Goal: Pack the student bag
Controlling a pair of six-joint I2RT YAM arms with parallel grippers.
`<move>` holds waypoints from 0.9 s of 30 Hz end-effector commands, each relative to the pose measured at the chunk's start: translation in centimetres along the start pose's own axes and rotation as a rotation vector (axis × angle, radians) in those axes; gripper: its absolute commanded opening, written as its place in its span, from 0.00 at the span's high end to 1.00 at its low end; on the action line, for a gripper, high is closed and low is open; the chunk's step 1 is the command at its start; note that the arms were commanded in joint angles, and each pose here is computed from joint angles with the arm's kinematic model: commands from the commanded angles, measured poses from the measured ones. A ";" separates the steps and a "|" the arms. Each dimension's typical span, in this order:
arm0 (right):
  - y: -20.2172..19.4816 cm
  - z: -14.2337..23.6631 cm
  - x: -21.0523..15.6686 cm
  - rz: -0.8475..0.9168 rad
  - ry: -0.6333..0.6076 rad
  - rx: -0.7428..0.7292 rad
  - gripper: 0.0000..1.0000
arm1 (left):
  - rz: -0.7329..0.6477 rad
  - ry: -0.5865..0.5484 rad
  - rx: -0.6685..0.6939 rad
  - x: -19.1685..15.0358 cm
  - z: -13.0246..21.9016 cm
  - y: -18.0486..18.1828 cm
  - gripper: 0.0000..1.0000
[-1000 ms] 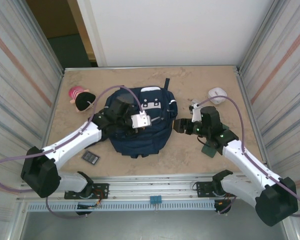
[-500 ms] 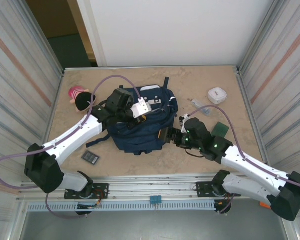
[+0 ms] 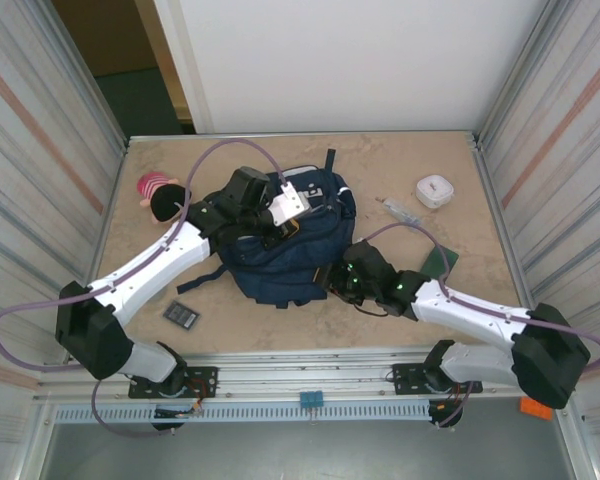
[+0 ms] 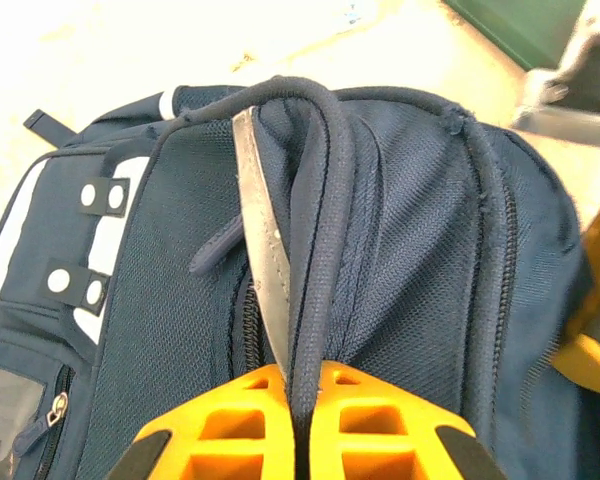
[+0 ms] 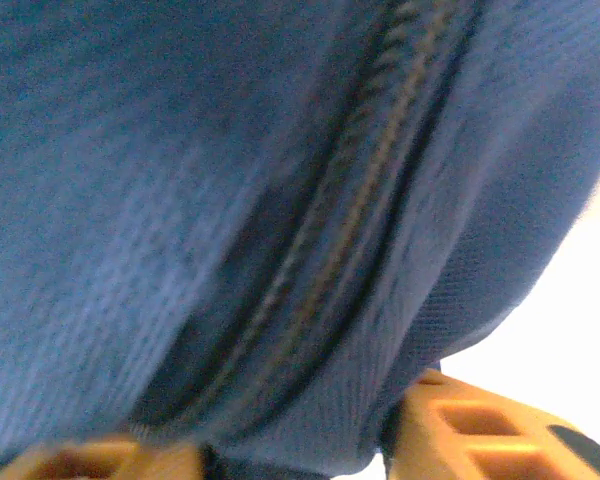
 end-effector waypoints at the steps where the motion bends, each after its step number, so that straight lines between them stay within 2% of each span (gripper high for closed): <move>1: -3.5 -1.1 1.0 -0.030 -0.078 -0.154 0.65 | -0.115 -0.262 0.119 6.7 5.2 1.9 1.00; 4: -4.7 -1.6 1.2 -0.013 -0.094 -0.213 0.68 | -0.164 -0.250 0.123 7.1 5.7 2.1 1.00; 8: -3.3 -1.6 1.4 0.088 -0.094 -0.132 0.65 | -0.250 -0.207 0.104 7.0 5.6 2.0 1.00; 14: -0.5 0.8 1.0 0.311 -0.061 -0.011 0.39 | -0.453 -0.147 -0.012 4.6 4.7 0.2 1.00; 17: 0.8 2.8 1.2 0.467 -0.044 0.028 0.31 | -0.542 -0.197 -0.074 2.4 4.5 -1.0 1.00; 22: 2.3 6.2 1.9 0.626 -0.041 0.094 0.28 | -0.587 -0.356 -0.165 -0.2 5.4 -2.2 1.00; 27: 2.9 9.3 3.1 0.732 -0.077 0.241 0.26 | -0.632 -0.403 -0.208 -2.0 6.2 -3.4 1.00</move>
Point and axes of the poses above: each hand's point on the last joint's axis, 136 mm out from that joint toward the fingers, its own z axis back along the fingers, its own y axis along the line the jaws close on, x = y × z, the point moved 8 cm from there along z, back along the fingers, and after that the axes turned 9 degrees about -z, right-handed, at the moved point
